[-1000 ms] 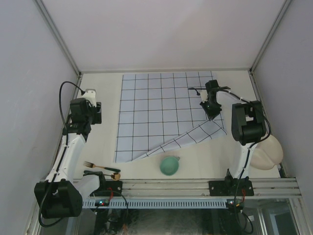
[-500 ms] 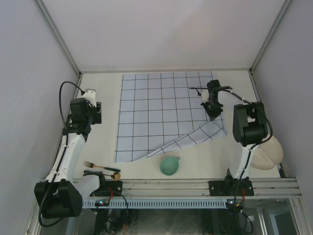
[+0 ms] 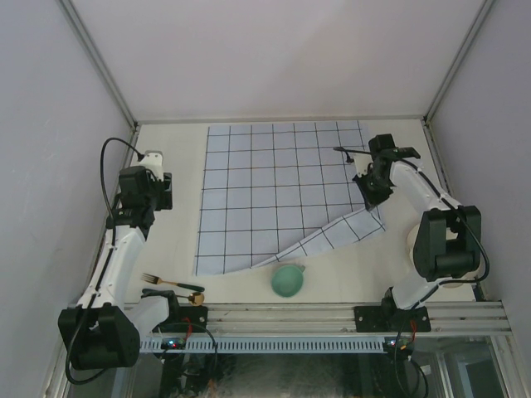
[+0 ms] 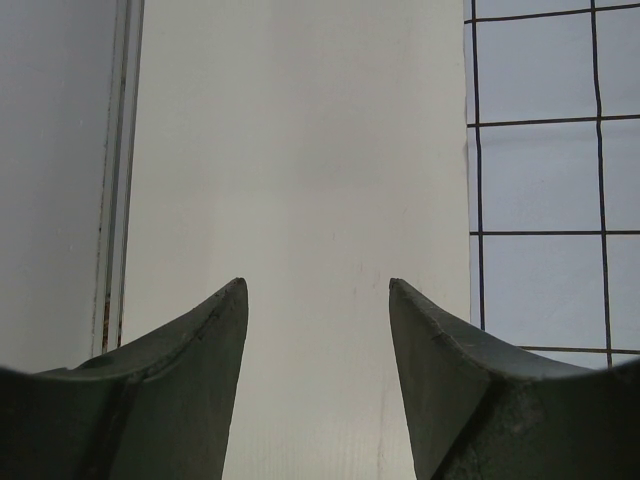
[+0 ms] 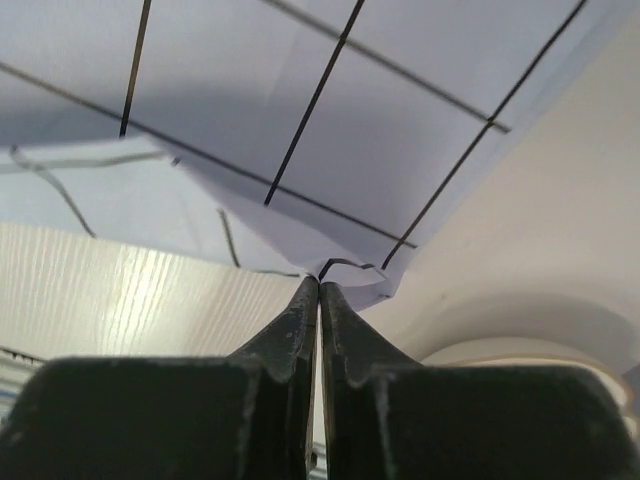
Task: Set the dinner table for one person
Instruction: Flatten out the napkin at the center of the board.
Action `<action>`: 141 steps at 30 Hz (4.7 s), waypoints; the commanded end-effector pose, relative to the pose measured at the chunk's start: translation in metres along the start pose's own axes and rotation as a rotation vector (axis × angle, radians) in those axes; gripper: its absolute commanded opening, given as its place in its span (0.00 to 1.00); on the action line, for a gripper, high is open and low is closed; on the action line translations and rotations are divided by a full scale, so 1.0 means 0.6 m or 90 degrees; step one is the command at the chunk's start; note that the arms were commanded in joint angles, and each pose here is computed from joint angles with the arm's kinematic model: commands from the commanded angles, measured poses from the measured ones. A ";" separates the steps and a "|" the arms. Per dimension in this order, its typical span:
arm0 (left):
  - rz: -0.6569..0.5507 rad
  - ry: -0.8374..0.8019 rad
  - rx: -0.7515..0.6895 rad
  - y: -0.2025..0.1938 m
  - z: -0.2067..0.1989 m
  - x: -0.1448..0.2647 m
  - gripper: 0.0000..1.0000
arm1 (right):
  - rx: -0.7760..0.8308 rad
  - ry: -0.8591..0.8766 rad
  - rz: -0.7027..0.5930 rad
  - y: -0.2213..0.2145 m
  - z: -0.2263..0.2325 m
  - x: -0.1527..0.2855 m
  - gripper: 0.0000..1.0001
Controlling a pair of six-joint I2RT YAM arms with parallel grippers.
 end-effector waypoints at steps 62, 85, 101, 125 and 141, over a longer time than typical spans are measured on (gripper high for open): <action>-0.024 0.020 0.002 0.003 0.004 -0.008 0.63 | -0.165 -0.158 -0.236 -0.188 -0.126 0.126 0.92; 0.077 -0.199 0.062 0.007 -0.050 -0.085 0.60 | -0.219 -0.134 -0.297 -0.196 -0.111 0.127 0.91; 0.121 -0.347 0.220 -0.015 -0.111 -0.169 0.58 | -0.220 -0.146 -0.306 -0.196 -0.078 0.153 0.91; 0.185 -0.399 0.289 -0.025 -0.125 -0.232 0.40 | -0.210 -0.188 -0.323 -0.201 -0.071 0.170 0.91; 0.170 -0.400 0.286 -0.001 -0.110 -0.237 0.00 | -0.206 -0.191 -0.315 -0.200 -0.071 0.168 0.91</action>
Point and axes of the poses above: each gripper's point midway between its finger pads, its own x axis back along the fingers, its own z axis along the line the jaws close on, y = z × x, the point moved 9 cm from there along x, back along the fingers, and after that the axes turned 12 degrees about -x, right-handed, at the moved point
